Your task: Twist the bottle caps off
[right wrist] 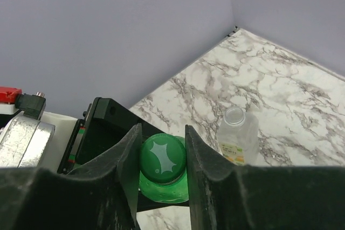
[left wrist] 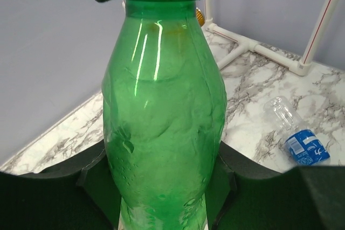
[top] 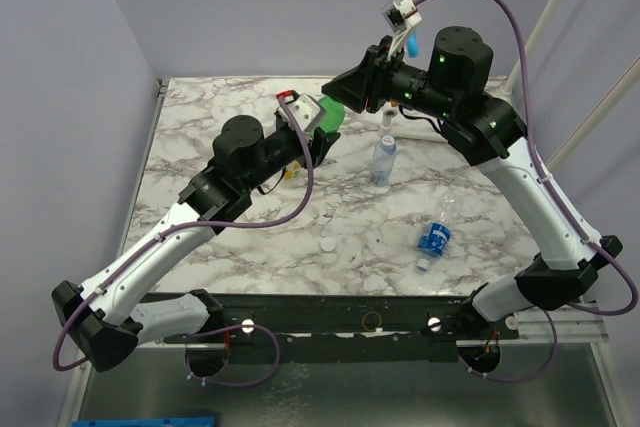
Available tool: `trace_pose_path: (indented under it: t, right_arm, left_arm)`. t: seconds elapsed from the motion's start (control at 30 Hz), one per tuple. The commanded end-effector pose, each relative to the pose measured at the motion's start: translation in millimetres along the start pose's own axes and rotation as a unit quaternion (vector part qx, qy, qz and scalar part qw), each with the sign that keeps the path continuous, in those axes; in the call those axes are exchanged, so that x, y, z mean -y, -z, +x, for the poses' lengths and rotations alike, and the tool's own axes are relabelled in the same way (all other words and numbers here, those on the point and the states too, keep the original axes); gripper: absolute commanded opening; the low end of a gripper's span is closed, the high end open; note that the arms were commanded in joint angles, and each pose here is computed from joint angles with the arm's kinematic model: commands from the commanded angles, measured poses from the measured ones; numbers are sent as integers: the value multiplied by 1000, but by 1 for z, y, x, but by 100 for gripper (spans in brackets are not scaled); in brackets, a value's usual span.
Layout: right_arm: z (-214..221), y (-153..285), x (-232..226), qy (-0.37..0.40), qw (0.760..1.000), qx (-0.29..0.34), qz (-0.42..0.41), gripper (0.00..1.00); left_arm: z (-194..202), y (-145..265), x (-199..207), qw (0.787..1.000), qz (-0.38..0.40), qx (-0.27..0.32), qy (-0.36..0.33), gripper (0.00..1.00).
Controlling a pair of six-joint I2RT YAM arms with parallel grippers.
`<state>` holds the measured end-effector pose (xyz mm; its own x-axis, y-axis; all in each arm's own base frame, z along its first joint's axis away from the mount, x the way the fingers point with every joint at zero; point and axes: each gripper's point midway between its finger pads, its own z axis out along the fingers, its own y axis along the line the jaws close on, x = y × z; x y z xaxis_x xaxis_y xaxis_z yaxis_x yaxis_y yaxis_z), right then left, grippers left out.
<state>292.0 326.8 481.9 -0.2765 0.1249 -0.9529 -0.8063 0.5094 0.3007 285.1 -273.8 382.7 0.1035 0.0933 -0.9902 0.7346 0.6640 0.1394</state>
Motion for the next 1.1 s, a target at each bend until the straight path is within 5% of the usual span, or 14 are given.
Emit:
trace_pose_path:
  t: [0.0,0.13,0.33,0.6,0.73,0.83,0.97,1.07]
  right_arm:
    - [-14,7,-15,11,1000,14,-25,1]
    - [-23,22,-43,49,994,28,-95,0]
    - [-25,94,-125,153,938,66,-303,1]
    - [-32,133,-155,180,908,79,-371,1]
    - [-31,124,-144,171,925,71,-333,1]
    - [-12,103,-106,139,961,45,-234,1]
    - [56,74,-34,87,993,-20,-83,0]
    - [132,64,18,51,995,-85,6,1]
  left_arm:
    - [-26,12,5,999,15,32,-1,0]
    - [-30,21,23,997,62,38,7,0]
    - [-60,57,79,972,227,49,33,0]
    - [-50,90,111,947,315,28,57,0]
    - [-49,91,102,957,287,37,37,0]
    - [-52,90,88,969,243,46,18,0]
    - [-40,84,66,984,176,40,4,0]
    - [-20,83,54,990,135,26,-5,0]
